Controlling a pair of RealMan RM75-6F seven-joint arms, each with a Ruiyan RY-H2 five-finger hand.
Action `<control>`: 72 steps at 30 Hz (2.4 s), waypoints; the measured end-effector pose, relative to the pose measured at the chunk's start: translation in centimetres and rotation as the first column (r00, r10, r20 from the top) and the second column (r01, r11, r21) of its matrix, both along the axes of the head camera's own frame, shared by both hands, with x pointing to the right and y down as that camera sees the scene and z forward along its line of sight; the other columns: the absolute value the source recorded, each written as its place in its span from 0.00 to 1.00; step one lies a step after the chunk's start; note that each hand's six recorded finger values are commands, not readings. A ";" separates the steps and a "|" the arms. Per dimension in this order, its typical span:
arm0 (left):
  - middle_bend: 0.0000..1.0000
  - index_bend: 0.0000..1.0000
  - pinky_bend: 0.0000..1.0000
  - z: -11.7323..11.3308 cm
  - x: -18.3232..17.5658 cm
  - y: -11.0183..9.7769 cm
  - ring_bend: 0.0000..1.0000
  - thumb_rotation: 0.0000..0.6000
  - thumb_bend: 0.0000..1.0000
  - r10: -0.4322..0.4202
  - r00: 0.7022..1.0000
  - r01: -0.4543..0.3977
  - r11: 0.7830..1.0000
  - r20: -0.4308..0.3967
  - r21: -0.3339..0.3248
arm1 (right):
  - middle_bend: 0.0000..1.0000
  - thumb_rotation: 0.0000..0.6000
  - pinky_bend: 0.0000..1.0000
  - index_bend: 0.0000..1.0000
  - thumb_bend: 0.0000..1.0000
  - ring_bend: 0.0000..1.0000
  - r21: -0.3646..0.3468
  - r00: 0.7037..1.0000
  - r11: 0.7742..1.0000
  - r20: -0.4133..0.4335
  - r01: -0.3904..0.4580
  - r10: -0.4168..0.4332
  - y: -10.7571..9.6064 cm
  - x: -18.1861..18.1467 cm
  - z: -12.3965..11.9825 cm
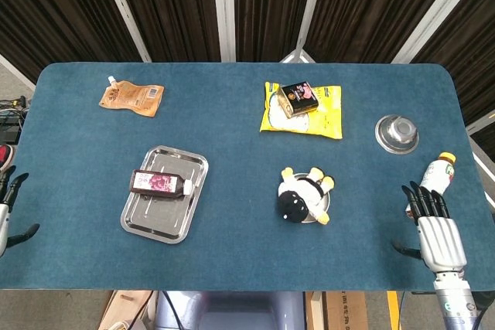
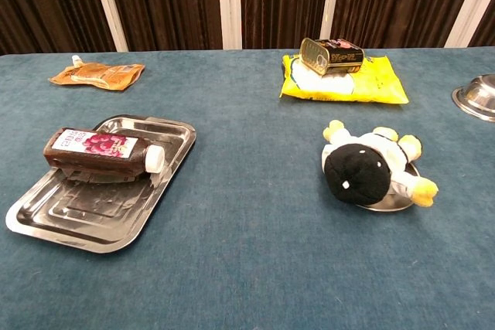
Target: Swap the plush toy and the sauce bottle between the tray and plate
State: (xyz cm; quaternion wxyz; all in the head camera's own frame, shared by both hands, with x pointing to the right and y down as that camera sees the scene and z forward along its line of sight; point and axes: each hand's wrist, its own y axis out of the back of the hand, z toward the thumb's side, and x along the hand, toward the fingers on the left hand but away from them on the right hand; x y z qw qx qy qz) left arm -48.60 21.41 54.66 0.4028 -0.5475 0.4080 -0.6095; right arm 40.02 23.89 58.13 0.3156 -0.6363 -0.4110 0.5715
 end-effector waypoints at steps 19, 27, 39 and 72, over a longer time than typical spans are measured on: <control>0.03 0.15 0.12 0.1 -0.1 -0.1 0.00 1.00 0.18 -0.009 1.000 0.009 1.000 -0.002 -0.004 | 0.00 1.00 0.00 0.00 0.02 0.00 -0.124 0.969 0.977 0.198 0.173 -0.147 -4.0 -7.9 3.4; 0.03 0.15 0.12 0.1 -0.3 -0.3 0.00 1.00 0.18 -0.024 1.000 0.024 1.000 0.002 0.002 | 0.00 1.00 0.00 0.00 0.02 0.00 -0.185 0.969 0.961 0.174 0.207 -0.175 -6.7 -11.8 5.5; 0.03 0.15 0.12 0.1 -0.7 -0.5 0.00 1.00 0.18 -0.042 0.999 0.042 0.999 0.012 0.011 | 0.07 1.00 0.00 0.07 0.02 0.05 -0.258 0.959 0.928 0.168 0.268 -0.230 -8.6 -17.0 8.2; 0.02 0.15 0.12 -0.3 -1.2 -0.5 0.00 1.00 0.18 -0.066 0.998 0.066 0.998 0.010 0.018 | 0.50 1.00 0.00 0.45 0.06 0.44 -0.155 0.954 0.947 0.146 0.283 -0.261 -14.0 -23.2 7.2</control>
